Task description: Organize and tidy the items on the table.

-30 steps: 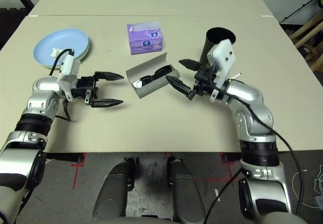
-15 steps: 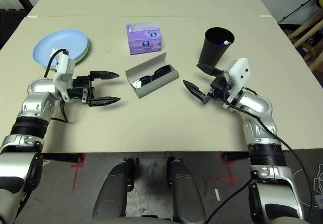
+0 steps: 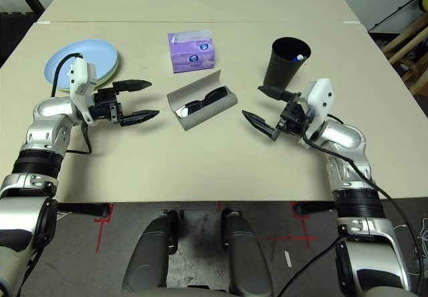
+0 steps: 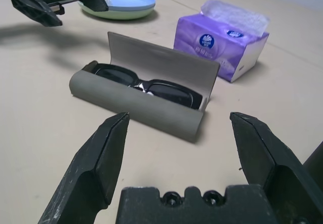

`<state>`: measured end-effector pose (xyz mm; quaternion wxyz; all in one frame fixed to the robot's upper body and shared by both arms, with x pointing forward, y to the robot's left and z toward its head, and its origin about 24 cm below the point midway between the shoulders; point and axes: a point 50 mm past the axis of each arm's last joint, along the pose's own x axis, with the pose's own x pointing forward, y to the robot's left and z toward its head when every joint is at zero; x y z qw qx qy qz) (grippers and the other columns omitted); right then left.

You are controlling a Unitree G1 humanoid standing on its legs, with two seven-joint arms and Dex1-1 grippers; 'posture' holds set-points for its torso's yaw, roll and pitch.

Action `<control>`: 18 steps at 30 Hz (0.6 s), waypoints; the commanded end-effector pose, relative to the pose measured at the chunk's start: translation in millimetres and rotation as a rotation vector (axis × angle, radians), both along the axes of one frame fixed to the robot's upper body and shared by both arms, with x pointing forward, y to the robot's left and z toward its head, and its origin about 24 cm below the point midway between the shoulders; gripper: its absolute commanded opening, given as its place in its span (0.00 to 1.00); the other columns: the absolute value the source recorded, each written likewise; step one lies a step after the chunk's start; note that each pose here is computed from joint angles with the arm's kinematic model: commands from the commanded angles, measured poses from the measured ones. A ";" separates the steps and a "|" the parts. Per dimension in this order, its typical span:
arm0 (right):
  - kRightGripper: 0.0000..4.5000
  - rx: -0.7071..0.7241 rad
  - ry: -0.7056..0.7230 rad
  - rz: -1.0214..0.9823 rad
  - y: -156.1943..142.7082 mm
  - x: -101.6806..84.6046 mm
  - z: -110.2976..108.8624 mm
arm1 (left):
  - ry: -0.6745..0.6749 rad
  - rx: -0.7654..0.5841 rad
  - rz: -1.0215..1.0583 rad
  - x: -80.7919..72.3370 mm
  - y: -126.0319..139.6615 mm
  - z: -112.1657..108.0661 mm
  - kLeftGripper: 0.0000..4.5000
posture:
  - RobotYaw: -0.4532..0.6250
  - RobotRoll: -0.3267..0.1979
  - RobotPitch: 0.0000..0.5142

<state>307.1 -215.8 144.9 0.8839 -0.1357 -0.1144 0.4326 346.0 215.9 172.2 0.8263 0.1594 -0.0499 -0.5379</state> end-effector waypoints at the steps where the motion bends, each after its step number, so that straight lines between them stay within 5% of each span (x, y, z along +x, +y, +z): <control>1: 0.99 0.003 0.007 0.012 2.7 -2.5 -0.2 | 0.017 0.056 0.021 0.9 3.7 -6.0 1.00 | 0.51 0.62 0.48; 5: 1.00 0.004 -0.001 0.018 5.0 -2.7 2.9 | 0.010 0.059 0.024 1.2 6.7 -9.0 0.80 | 0.51 0.62 0.47; 14: 1.00 -0.021 0.009 0.056 5.8 -7.0 2.6 | 0.000 0.050 0.047 7.5 8.7 -4.0 0.01 | 0.51 0.62 0.46; 18: 1.00 0.006 0.020 0.048 4.8 -6.6 0.9 | -0.007 0.032 0.074 15.6 3.8 2.1 0.00 | 0.51 0.62 0.46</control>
